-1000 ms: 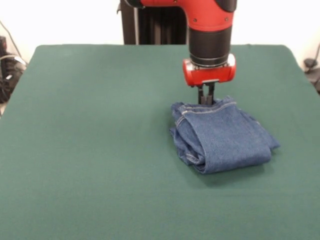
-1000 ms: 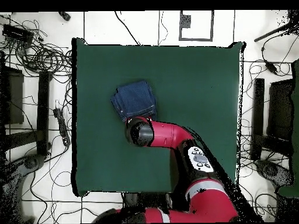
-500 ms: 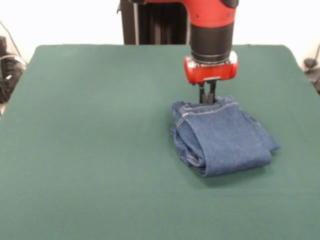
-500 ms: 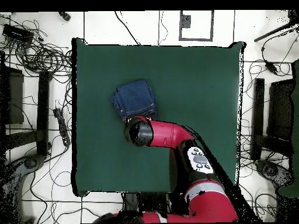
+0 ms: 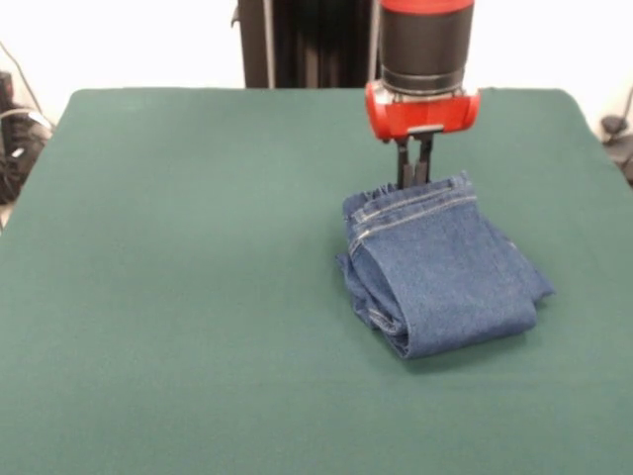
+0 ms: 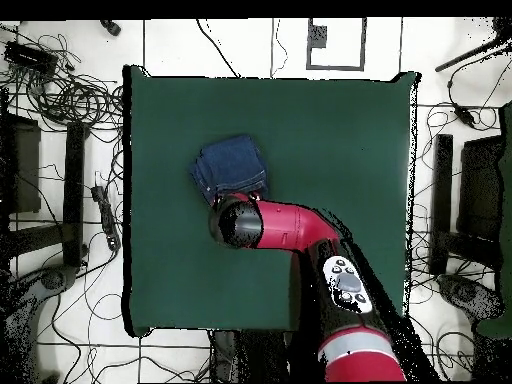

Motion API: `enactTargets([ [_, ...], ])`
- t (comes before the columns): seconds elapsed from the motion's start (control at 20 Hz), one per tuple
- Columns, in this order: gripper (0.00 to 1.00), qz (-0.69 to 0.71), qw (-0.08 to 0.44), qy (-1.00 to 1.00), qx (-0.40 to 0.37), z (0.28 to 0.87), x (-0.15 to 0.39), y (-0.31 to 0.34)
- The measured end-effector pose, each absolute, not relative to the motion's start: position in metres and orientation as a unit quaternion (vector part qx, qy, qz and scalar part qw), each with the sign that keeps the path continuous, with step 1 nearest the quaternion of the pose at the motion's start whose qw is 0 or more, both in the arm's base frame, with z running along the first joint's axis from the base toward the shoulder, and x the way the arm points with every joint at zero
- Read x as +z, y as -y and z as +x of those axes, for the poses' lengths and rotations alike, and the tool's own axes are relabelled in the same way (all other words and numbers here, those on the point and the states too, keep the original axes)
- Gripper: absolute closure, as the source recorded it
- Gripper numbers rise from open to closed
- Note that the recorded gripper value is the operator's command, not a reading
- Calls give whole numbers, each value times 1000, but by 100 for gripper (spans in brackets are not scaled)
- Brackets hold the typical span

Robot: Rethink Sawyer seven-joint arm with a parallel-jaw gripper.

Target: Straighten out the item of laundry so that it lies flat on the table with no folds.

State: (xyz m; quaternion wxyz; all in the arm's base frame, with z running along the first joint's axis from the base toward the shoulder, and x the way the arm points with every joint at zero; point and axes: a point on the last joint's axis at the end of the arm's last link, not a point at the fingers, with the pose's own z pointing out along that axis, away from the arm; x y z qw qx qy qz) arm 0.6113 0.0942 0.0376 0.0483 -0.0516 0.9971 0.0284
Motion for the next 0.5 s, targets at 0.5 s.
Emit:
enactTargets([
  [0.5, 100, -52, 59, -997, 25, 618, 51, -93],
])
